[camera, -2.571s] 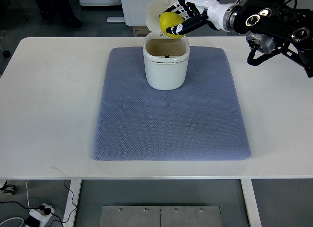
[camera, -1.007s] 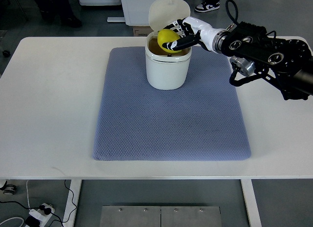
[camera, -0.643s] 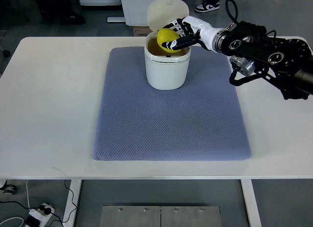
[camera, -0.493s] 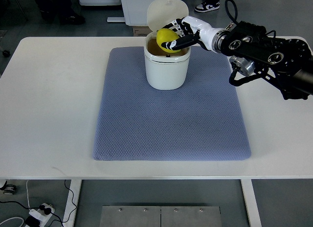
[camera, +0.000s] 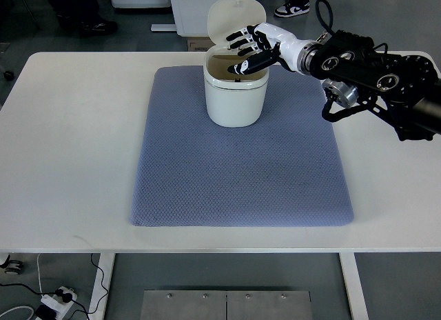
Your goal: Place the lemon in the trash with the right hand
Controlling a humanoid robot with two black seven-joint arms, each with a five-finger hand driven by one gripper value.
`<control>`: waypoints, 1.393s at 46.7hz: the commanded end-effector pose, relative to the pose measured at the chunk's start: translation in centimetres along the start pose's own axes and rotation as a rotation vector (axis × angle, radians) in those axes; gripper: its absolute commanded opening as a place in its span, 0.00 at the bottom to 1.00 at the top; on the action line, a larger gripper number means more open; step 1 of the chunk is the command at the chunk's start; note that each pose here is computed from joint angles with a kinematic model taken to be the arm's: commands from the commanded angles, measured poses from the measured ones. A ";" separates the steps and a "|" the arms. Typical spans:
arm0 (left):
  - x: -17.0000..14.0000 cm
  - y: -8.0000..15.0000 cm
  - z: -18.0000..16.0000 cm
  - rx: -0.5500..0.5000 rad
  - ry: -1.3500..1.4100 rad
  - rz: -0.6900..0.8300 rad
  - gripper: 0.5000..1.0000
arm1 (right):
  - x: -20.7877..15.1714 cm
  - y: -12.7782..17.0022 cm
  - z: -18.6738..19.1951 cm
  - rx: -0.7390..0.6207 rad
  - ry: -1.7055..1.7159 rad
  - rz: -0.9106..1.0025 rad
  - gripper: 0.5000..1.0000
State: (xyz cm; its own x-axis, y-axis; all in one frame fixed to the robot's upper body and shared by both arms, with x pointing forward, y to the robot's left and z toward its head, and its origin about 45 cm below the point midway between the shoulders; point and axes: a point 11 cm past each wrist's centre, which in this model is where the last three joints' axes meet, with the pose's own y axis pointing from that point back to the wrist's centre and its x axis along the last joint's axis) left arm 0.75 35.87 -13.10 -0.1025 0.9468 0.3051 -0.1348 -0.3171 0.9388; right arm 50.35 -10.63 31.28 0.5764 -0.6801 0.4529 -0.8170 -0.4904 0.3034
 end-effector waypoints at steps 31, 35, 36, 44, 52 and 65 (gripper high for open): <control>0.0 0.0 0.0 0.000 0.000 0.000 1.00 | 1.2 0.4 -0.6 0.011 0.002 0.001 0.06; 0.0 0.0 0.1 -0.001 0.001 -0.001 1.00 | 2.3 0.9 -0.4 0.006 -0.001 0.003 0.07; 0.0 0.0 0.0 0.000 -0.002 -0.001 1.00 | 2.6 1.0 -0.4 0.007 -0.002 0.003 0.07; 0.0 0.0 0.0 0.000 -0.002 0.000 1.00 | 4.5 1.9 0.1 -0.003 -0.005 0.022 0.10; 0.0 0.0 0.1 -0.001 0.001 -0.001 1.00 | 6.0 2.6 1.1 -0.018 -0.013 0.051 0.16; 0.0 0.0 0.1 -0.001 0.000 -0.001 1.00 | 8.5 3.9 2.7 -0.039 -0.038 0.105 0.35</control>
State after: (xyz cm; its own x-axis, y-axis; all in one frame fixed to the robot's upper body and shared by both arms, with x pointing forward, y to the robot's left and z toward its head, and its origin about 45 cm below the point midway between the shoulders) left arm 0.76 35.87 -13.10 -0.1029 0.9469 0.3048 -0.1349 -0.3169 0.9388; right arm 52.00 -18.82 34.18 0.4995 -0.7388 0.4524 -0.8659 -0.4101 0.2864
